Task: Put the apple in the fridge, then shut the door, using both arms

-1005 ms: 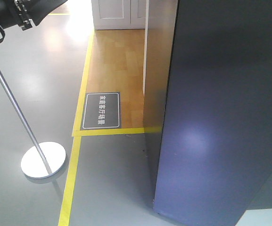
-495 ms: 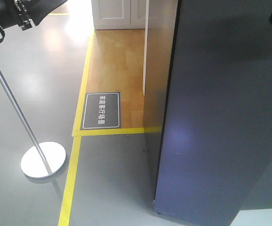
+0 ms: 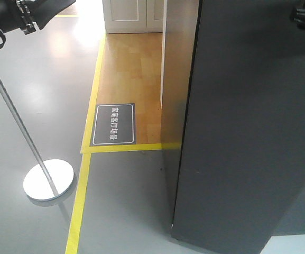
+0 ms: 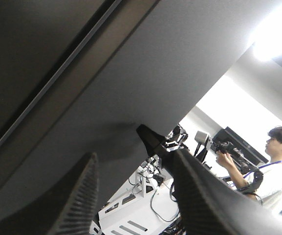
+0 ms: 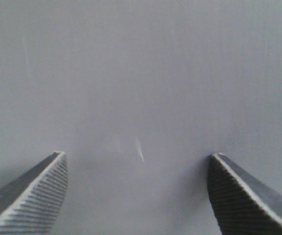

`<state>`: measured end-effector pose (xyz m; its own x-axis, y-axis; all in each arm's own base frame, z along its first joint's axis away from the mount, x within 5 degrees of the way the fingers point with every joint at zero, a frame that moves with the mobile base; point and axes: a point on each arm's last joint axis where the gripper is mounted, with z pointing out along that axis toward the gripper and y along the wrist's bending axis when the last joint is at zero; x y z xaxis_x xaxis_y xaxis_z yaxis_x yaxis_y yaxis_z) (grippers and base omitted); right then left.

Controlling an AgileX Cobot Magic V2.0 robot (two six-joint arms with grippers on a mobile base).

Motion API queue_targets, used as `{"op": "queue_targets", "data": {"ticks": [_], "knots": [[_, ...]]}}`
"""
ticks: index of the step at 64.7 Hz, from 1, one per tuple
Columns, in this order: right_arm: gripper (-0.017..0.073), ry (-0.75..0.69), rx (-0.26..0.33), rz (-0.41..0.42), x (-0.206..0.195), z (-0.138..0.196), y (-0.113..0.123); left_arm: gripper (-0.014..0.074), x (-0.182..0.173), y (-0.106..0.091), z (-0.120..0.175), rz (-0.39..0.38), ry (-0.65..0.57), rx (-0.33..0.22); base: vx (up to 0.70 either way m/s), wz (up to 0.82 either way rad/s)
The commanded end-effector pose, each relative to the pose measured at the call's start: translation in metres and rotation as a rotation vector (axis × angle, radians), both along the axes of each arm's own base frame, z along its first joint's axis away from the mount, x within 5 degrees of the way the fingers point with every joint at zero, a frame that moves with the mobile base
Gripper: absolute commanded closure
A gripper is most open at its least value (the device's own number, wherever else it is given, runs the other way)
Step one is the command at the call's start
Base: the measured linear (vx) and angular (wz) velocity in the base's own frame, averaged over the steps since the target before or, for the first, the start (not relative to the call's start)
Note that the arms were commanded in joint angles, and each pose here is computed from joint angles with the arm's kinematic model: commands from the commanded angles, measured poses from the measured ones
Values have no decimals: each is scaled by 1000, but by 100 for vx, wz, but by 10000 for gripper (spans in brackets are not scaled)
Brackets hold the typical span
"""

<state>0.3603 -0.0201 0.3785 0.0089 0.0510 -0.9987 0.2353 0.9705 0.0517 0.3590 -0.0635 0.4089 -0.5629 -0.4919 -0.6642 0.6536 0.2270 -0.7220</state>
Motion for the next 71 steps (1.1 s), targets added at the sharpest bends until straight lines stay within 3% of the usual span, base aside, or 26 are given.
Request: {"op": "queue_targets", "data": {"ticks": [1,25,49,71], "knots": [[-10,-115,-45,-42,-2,33,-5,237,-15,1,31,2,-78,-67,0,0],[-10,-126,-41,-24,32,36,-4,237,-12,3,30,40,-65,-63,0,0],[-8,-48,-77,79,72,24,6,237,-4,6,21,136,-33,37,0,-1],[0,-12,-75,125,77,19,10,237,0,9,20,192,-18,48,0,0]]}}
